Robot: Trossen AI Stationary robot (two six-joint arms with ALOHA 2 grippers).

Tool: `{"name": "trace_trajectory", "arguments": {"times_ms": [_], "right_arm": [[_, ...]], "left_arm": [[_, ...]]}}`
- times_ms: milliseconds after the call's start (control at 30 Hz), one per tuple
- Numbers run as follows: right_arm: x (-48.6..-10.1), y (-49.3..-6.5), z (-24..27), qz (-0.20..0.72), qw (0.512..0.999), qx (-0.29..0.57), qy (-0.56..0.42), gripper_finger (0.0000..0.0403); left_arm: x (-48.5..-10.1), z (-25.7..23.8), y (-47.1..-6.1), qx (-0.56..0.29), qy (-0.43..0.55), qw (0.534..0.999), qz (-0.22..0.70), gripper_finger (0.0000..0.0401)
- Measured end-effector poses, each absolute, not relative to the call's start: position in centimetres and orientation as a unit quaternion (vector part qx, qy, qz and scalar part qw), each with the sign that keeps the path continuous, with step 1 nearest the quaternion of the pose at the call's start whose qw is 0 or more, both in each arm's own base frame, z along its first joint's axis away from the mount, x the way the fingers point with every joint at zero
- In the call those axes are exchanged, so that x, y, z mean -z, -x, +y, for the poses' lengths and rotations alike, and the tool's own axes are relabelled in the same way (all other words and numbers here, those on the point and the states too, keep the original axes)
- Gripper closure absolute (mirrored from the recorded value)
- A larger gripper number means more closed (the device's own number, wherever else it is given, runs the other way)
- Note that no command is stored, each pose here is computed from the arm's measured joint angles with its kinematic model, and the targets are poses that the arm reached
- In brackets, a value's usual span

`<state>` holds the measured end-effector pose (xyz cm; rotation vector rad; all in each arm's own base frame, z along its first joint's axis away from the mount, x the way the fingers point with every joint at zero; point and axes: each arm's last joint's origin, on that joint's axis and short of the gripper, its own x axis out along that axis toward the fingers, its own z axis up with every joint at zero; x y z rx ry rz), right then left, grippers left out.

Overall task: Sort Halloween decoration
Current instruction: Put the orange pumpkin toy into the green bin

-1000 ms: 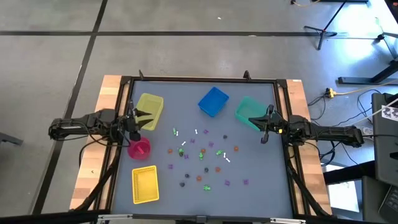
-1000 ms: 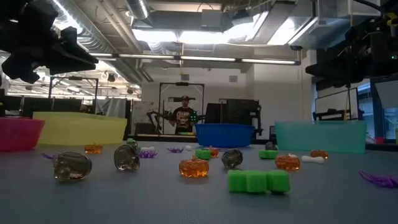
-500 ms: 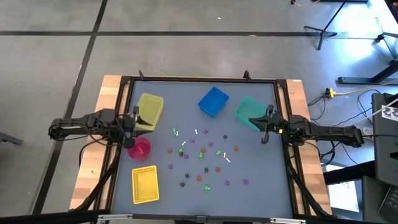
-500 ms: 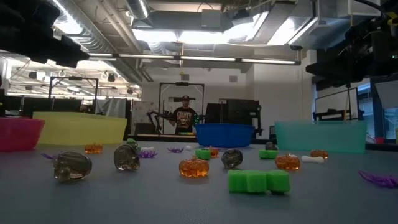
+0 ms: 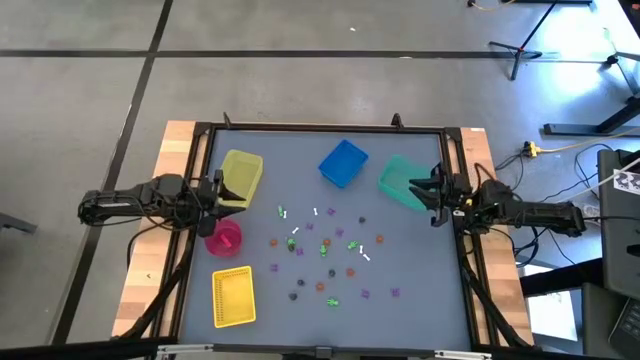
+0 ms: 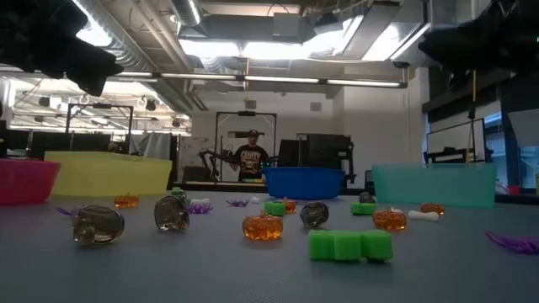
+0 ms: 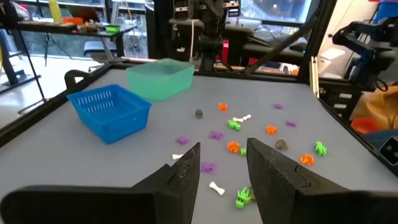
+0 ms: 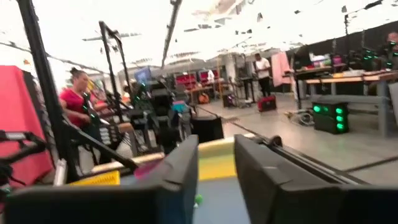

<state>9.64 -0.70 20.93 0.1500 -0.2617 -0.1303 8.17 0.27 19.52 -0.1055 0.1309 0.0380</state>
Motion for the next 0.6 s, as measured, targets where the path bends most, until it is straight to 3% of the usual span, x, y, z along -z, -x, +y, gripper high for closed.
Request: {"name": "trace_trajectory", "arguments": {"times_ms": [267,433,600], "right_arm": [[-24.4,-10.2,-0.3,-0.122,0.989,-0.004,-0.087,0.0201],[-25.9,-12.5,-0.2,-0.057,0.994,-0.035,-0.087,0.0195],[-26.7,-15.6,-0.1,0.076,0.990,-0.064,-0.098,0.0202]], "left_arm": [[-19.7,0.4,-8.2,-0.040,0.051,0.996,0.054,0.0285],[-19.7,0.4,-8.2,-0.040,0.051,0.996,0.055,0.0285],[-19.7,0.4,-8.2,-0.040,0.051,0.996,0.055,0.0285]]}}
